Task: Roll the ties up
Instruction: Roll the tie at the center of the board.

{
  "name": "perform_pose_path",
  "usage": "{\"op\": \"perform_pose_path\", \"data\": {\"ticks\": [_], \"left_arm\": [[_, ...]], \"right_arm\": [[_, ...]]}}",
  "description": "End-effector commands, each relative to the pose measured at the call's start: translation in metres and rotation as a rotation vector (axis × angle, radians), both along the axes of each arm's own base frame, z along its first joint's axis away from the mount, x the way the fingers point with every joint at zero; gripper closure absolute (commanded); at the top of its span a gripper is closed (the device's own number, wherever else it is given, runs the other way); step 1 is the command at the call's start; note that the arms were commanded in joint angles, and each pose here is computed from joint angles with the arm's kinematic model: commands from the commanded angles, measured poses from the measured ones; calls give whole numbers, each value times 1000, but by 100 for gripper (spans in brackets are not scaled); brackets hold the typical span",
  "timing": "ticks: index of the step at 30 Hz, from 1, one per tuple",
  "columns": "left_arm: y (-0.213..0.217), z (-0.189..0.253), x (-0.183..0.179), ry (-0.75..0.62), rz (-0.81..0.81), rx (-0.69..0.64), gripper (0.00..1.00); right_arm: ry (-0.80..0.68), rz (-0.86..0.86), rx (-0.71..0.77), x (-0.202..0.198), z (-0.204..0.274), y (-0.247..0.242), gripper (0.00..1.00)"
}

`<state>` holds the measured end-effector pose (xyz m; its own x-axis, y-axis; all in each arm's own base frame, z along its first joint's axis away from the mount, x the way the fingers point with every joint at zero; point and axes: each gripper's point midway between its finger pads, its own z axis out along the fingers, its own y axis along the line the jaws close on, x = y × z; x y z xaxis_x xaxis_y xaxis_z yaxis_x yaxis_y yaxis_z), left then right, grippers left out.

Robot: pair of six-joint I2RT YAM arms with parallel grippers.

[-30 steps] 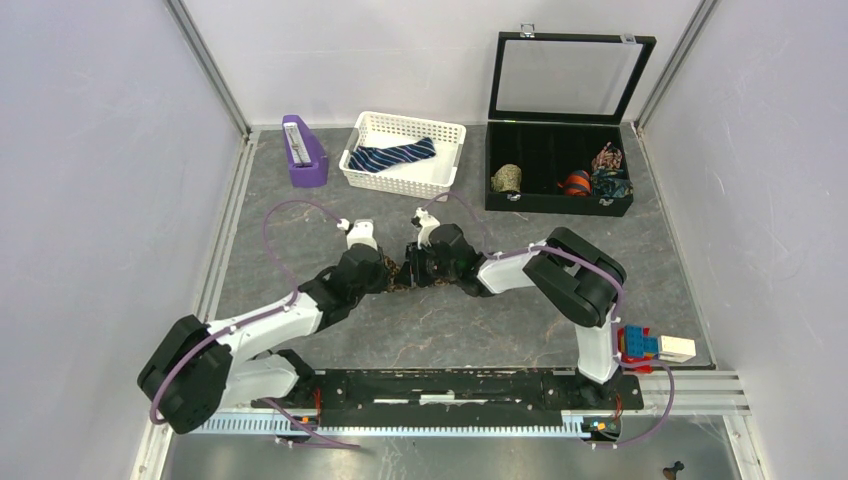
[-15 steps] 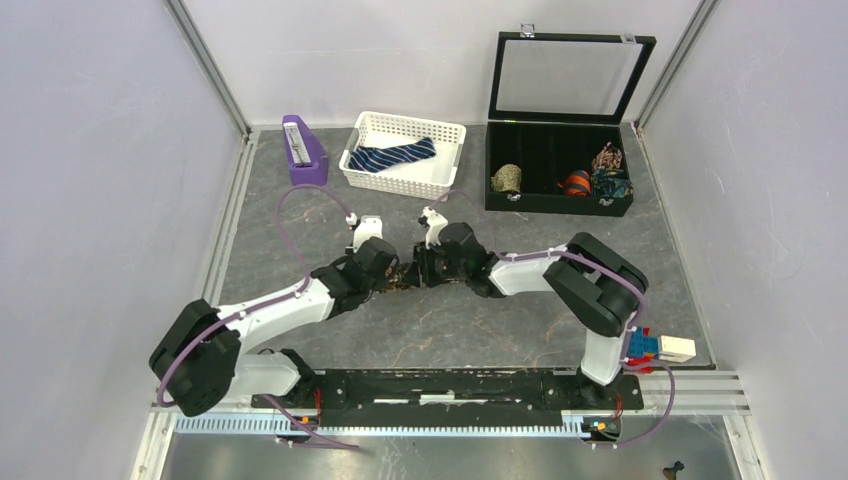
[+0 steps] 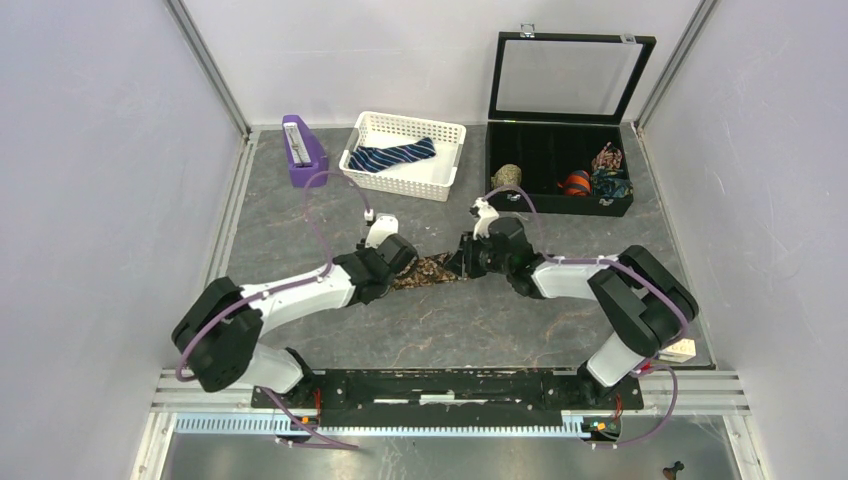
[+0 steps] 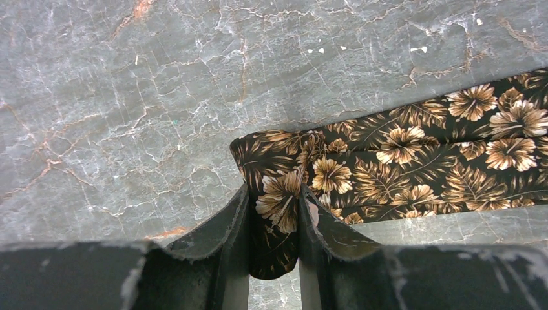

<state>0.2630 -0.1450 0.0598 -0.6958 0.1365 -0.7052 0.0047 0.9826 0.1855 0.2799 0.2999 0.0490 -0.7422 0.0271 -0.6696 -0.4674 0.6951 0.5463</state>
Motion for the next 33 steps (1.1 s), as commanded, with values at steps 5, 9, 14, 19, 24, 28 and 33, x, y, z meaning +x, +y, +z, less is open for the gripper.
{"op": "perform_pose_path", "data": {"ticks": [5, 9, 14, 19, 24, 28, 33], "left_arm": [[-7, 12, 8, -30, 3, 199, 77], [-18, 10, 9, -22, -13, 260, 77], [-29, 1, 9, -8, -25, 307, 76], [-44, -8, 10, 17, -49, 310, 74], [-56, -17, 10, 44, -68, 299, 64], [-64, -20, 11, 56, -75, 286, 57], [-68, -24, 12, 65, -74, 277, 48]], "right_arm": [[-66, -33, 20, 9, 17, -27, 72], [-64, -43, 19, 10, 17, -35, 72], [-70, -54, 17, 11, 18, -43, 72], [-70, -57, 16, 11, 18, -46, 72], [-69, -63, 13, 10, 17, -50, 72], [-68, -64, 15, 9, 17, -51, 72], [-66, -60, 17, 9, 17, -51, 72]]}}
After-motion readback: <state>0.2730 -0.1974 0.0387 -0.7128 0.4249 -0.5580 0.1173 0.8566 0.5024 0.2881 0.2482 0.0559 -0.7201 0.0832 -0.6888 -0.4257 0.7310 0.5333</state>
